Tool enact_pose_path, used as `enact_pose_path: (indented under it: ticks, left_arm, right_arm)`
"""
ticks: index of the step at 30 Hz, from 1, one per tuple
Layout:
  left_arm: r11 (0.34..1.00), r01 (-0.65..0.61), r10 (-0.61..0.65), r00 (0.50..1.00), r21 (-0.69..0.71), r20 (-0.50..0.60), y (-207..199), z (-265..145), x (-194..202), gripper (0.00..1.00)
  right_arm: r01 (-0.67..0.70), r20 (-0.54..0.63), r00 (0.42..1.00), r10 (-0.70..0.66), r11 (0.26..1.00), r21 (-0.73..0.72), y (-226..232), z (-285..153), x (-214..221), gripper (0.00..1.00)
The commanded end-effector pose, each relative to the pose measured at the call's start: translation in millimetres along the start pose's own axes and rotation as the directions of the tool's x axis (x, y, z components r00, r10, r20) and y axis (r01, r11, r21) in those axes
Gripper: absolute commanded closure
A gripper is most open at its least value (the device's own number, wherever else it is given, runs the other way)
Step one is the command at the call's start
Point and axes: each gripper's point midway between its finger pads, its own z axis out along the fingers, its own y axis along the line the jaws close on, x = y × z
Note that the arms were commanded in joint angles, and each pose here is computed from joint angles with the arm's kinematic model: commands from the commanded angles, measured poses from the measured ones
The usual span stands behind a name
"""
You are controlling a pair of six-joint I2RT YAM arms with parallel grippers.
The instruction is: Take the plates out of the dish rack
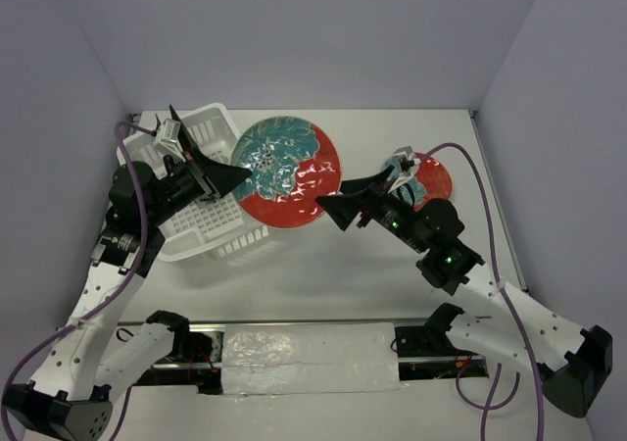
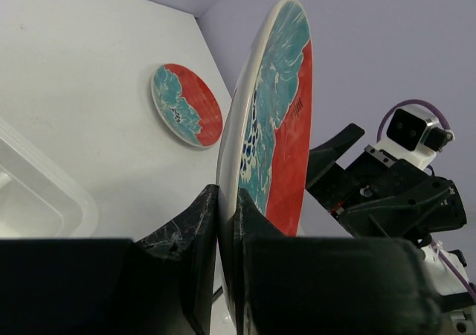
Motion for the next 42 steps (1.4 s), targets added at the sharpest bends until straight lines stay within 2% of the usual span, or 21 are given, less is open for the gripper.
enact_pose_path:
  ticks: [1, 3, 6, 7, 8, 10, 12, 16, 20, 22, 23, 26, 31, 32, 33, 36, 37, 39, 40, 42]
  left_arm:
    - [0.963, -0.072, 0.036, 0.989, 0.26, 0.14, -73, -18, -35, 1.0]
    - [0.96, -0.067, 0.032, 0.991, 0.274, 0.13, -73, -18, -32, 1.0]
    - [0.96, -0.061, 0.028, 0.992, 0.274, 0.121, -70, -16, -27, 1.0]
    - [0.961, -0.057, 0.026, 0.993, 0.269, 0.117, -67, -15, -24, 1.0]
    - [0.961, -0.057, 0.026, 0.993, 0.272, 0.117, -66, -14, -23, 1.0]
    - [0.961, -0.039, 0.011, 0.995, 0.275, 0.102, -59, -11, -17, 1.0]
    - [0.956, -0.027, 0.0, 0.996, 0.291, 0.092, -56, -9, -12, 1.0]
    - [0.957, -0.004, -0.02, 0.997, 0.291, 0.08, -45, -2, -3, 1.0]
    - [0.956, 0.014, -0.034, 0.997, 0.292, 0.064, -38, 2, 5, 1.0]
    - [0.956, 0.01, -0.031, 0.997, 0.294, 0.069, -38, 2, 6, 1.0]
    - [0.957, 0.01, -0.033, 0.997, 0.289, 0.075, -37, 2, 6, 1.0]
    - [0.958, 0.001, -0.022, 0.997, 0.285, 0.073, -36, 4, 10, 1.0]
    - [0.98, -0.038, 0.025, 0.997, 0.196, 0.068, -22, 13, 9, 0.99]
    - [0.985, -0.037, 0.028, 0.998, 0.171, 0.056, -15, 18, 11, 0.95]
    - [0.989, -0.052, 0.048, 0.998, 0.142, 0.036, -8, 21, 15, 0.83]
    - [0.994, -0.072, 0.071, 0.997, 0.077, 0.018, 6, 33, 14, 0.66]
    - [0.996, -0.077, 0.077, 0.997, 0.039, 0.001, 15, 41, 15, 0.49]
    - [0.996, -0.09, 0.09, 0.996, 0.002, -0.023, 23, 50, 16, 0.36]
    - [0.995, -0.1, 0.1, 0.995, -0.004, -0.021, 21, 55, 10, 0.33]
    - [0.992, -0.107, 0.101, 0.992, -0.066, -0.081, 40, 69, 19, 0.29]
  right_arm:
    - [0.038, 0.07, 0.997, -0.036, 0.999, -0.02, 9, 13, -26, 0.09]
    - [0.035, 0.078, 0.996, -0.033, 0.999, -0.029, 10, 15, -25, 0.11]
    - [0.029, 0.079, 0.997, -0.026, 0.999, -0.039, 10, 18, -23, 0.2]
    - [0.028, 0.074, 0.997, -0.025, 0.999, -0.044, 9, 21, -21, 0.25]
    - [0.022, 0.074, 0.997, -0.018, 0.999, -0.05, 9, 22, -20, 0.33]
    - [0.018, 0.093, 0.996, -0.012, 0.997, -0.071, 13, 23, -23, 0.41]
    - [0.013, 0.1, 0.995, -0.004, 0.996, -0.088, 13, 23, -19, 0.44]
    - [0.015, 0.1, 0.995, -0.005, 0.995, -0.103, 15, 23, -19, 0.57]
    - [0.027, 0.117, 0.993, -0.013, 0.992, -0.123, 18, 19, -20, 0.66]
    - [0.03, 0.116, 0.993, -0.015, 0.992, -0.125, 19, 20, -21, 0.9]
    - [0.017, 0.116, 0.993, -0.005, 0.994, -0.109, 15, 22, -19, 0.98]
    - [0.008, 0.129, 0.992, 0.005, 0.995, -0.101, 11, 24, -19, 1.0]
    - [-0.054, 0.165, 0.985, 0.057, 0.998, -0.019, -9, 24, -20, 1.0]
    - [-0.065, 0.176, 0.982, 0.066, 0.998, -0.01, -11, 24, -21, 1.0]
    - [-0.088, 0.184, 0.979, 0.085, 0.996, 0.008, -18, 23, -22, 1.0]
    - [-0.124, 0.187, 0.975, 0.117, 0.992, 0.028, -26, 23, -25, 1.0]
    - [-0.154, 0.193, 0.971, 0.143, 0.987, 0.044, -35, 21, -29, 1.0]
    - [-0.194, 0.207, 0.963, 0.176, 0.979, 0.069, -46, 18, -37, 1.0]
    - [-0.215, 0.216, 0.957, 0.195, 0.974, 0.074, -50, 15, -42, 1.0]
    - [-0.266, 0.249, 0.939, 0.238, 0.96, 0.088, -67, 6, -54, 1.0]
